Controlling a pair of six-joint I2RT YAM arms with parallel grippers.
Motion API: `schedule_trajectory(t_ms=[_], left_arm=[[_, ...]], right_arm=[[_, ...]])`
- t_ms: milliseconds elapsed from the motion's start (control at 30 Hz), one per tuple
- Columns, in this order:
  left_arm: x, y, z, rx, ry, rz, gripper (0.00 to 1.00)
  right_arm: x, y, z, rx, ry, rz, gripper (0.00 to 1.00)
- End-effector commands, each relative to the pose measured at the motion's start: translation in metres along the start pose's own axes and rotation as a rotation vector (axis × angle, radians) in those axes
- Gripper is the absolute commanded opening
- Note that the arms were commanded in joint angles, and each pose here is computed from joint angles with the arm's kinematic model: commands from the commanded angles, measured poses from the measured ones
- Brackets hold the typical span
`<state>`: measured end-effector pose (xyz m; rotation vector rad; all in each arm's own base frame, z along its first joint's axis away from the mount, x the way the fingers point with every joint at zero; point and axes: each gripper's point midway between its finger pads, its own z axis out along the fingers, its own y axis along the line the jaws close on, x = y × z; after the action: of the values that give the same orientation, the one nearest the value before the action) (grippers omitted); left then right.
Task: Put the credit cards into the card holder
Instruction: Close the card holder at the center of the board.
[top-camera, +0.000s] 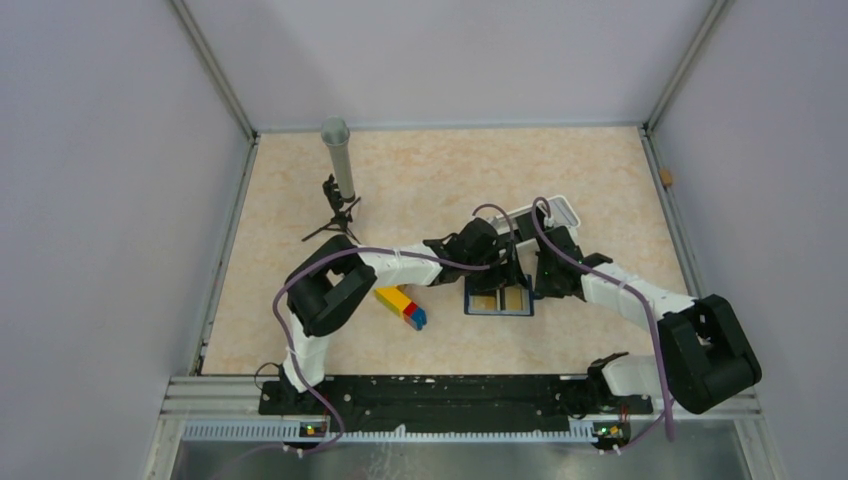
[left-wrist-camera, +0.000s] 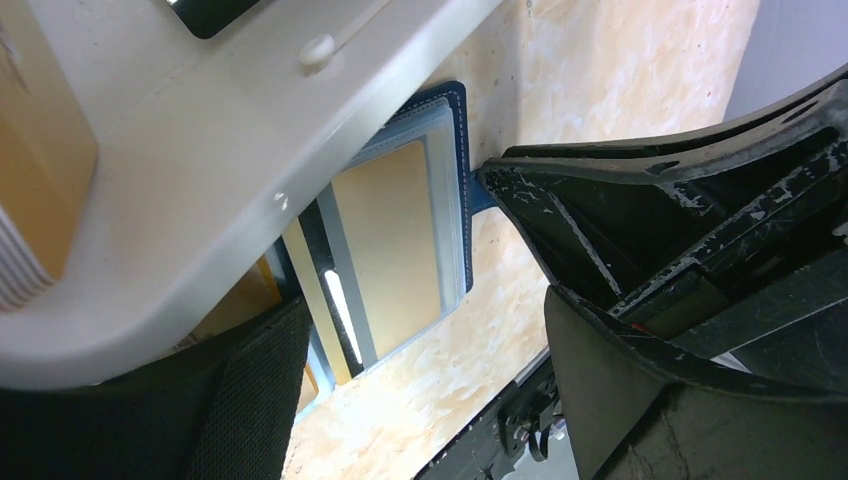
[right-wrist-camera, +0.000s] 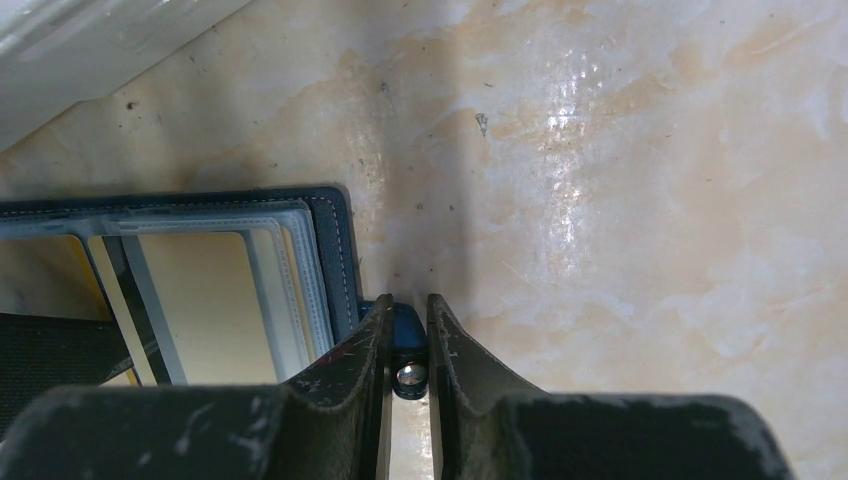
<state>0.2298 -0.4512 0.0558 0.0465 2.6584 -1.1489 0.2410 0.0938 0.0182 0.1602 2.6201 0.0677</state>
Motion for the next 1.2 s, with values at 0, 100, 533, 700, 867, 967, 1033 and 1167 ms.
schedule_trajectory(t_ms=[0, 100, 533, 700, 867, 967, 1033, 1167], left_arm=[[0.004, 0.004, 0.008, -0.046, 0.005, 0.002, 0.86], [0.006, -0.003, 0.012, -0.011, 0.017, -0.019, 0.86], [0.0, -0.038, 0.008, 0.148, -0.039, -0.045, 0.85], [-0.005, -0.041, -0.009, 0.169, -0.073, -0.017, 0.86], [-0.014, -0.052, -0.038, 0.191, -0.11, 0.066, 0.88], [-0.013, -0.057, -0.052, 0.187, -0.11, 0.119, 0.9], [-0.013, -0.06, -0.061, 0.19, -0.107, 0.144, 0.9], [-0.014, -0.064, -0.082, 0.208, -0.104, 0.178, 0.91]], right_arm=[[0.005, -0.006, -0.001, 0.016, 0.01, -0.001, 0.05], [0.003, -0.006, -0.001, 0.016, 0.006, 0.001, 0.05], [0.001, -0.007, -0.001, 0.016, -0.002, 0.017, 0.04], [-0.006, -0.01, -0.008, 0.027, -0.026, 0.029, 0.02], [-0.019, -0.011, -0.023, 0.034, -0.062, 0.033, 0.01], [-0.023, -0.012, -0.03, 0.04, -0.073, 0.035, 0.0], [-0.026, -0.012, -0.034, 0.04, -0.075, 0.037, 0.0], [-0.034, -0.008, -0.047, 0.023, -0.085, 0.038, 0.0]])
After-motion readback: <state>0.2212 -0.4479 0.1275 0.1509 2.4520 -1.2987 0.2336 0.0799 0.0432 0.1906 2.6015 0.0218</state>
